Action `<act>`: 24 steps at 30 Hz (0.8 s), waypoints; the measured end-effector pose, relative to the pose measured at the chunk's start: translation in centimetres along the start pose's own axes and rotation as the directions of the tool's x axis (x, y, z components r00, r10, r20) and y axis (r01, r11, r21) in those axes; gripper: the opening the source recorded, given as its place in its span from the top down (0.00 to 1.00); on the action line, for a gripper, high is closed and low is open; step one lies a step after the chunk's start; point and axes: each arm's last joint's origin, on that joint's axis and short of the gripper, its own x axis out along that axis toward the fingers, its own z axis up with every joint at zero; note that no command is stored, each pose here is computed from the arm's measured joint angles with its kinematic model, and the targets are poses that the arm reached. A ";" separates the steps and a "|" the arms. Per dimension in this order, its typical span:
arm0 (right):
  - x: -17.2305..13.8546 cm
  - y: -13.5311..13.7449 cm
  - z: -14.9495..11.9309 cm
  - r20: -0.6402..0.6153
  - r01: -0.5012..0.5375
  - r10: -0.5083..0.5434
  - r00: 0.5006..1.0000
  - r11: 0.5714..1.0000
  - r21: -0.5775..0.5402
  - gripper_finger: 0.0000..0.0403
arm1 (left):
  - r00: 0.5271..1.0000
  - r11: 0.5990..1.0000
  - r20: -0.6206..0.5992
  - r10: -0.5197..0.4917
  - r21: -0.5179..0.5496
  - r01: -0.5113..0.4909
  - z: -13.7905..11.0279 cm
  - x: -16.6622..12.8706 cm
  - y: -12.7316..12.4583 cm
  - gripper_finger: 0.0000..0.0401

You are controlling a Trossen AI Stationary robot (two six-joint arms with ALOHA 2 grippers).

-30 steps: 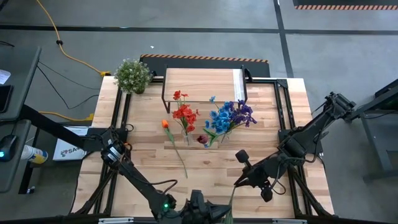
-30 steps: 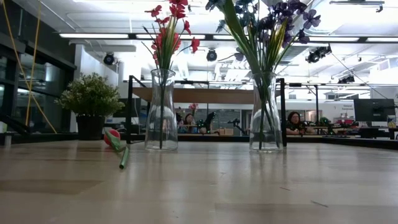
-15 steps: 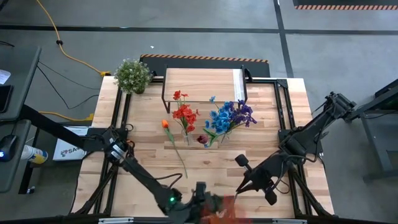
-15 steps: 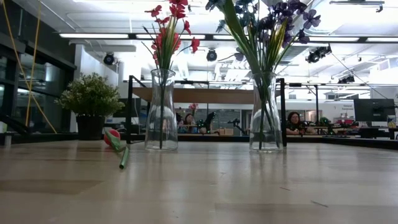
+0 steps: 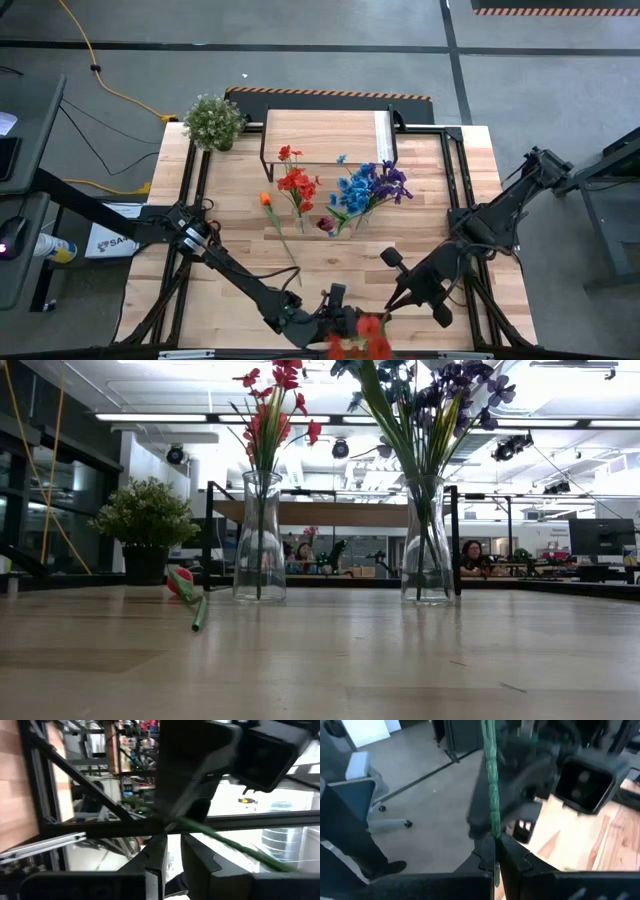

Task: Pick and place flowers into a vace then onto a shelf
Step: Put the red flowers into the left transparent vase

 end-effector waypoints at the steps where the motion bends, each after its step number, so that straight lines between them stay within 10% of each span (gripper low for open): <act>1: -0.2 0.0 0.4 0.008 -0.002 0.002 1.000 1.000 -0.001 1.00 | 1.000 1.000 0.002 0.003 0.010 -0.003 0.0 0.0 0.0 0.78; 13: -2.2 0.3 3.7 0.059 -0.078 0.077 0.995 0.997 0.010 1.00 | 1.000 0.958 0.030 0.004 0.285 -0.012 -1.6 -1.9 -0.4 0.78; 24: -2.4 0.6 4.3 0.093 -0.179 0.169 0.981 0.977 0.113 1.00 | 0.973 0.770 0.223 -0.065 0.631 -0.094 -2.4 -4.2 -2.4 0.78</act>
